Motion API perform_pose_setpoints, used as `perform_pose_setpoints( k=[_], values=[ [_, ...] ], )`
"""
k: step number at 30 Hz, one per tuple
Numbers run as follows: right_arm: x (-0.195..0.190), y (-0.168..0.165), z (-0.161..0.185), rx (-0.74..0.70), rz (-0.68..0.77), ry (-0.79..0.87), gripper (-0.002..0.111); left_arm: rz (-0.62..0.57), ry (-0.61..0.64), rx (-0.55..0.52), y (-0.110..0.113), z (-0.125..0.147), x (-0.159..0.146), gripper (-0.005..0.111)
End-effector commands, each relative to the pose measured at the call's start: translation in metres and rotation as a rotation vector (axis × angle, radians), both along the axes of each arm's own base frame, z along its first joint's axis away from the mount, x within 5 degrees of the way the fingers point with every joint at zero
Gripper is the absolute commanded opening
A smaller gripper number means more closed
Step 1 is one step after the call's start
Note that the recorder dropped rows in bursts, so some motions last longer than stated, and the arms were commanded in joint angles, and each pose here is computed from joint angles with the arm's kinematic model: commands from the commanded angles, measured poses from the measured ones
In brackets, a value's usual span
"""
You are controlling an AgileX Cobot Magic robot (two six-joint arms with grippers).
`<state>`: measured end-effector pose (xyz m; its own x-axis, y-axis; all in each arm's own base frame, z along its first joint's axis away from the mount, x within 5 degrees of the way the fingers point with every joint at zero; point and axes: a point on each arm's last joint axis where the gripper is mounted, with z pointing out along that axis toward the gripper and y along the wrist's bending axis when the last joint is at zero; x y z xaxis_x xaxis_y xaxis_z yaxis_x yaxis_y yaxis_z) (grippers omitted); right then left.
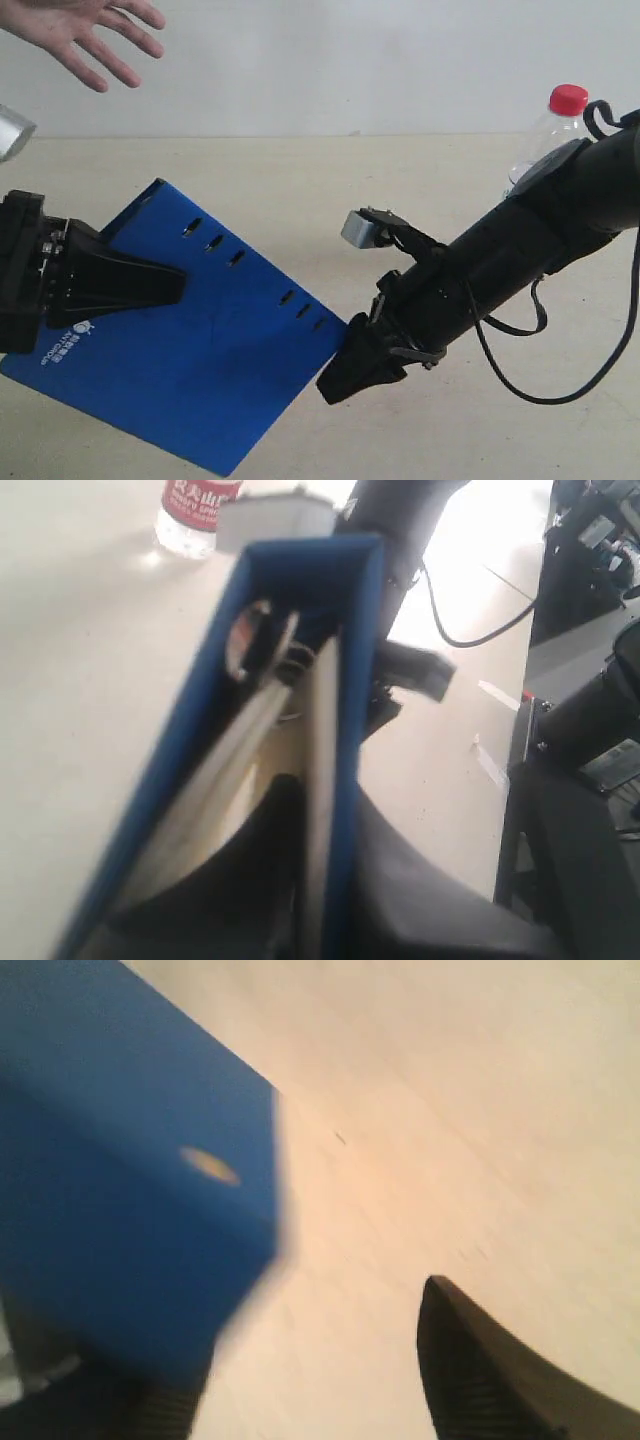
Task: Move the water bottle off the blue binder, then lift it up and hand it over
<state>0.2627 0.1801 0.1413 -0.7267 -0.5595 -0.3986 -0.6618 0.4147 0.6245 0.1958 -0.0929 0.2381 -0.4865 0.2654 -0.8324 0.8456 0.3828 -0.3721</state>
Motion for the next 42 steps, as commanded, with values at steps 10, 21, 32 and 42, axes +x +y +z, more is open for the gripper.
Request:
perform_pose_setpoints(
  k=[10, 21, 32, 42],
  values=[
    [-0.003, -0.011, -0.003, -0.137, 0.071, -0.035, 0.053, -0.037, 0.003, 0.082, 0.002, 0.01, -0.018, 0.004],
    [-0.003, -0.009, 0.001, -0.091, 0.139, -0.112, 0.08, -0.055, 0.014, 0.081, 0.002, 0.01, -0.02, 0.004],
    [-0.002, 0.017, 0.027, 0.222, 0.222, -0.382, 0.076, -0.081, 0.039, 0.107, 0.003, 0.008, -0.023, 0.004],
    [-0.018, 0.069, 0.024, 0.253, 0.318, -0.695, 0.076, -0.084, 0.052, 0.101, 0.002, 0.008, -0.024, 0.004]
  ],
)
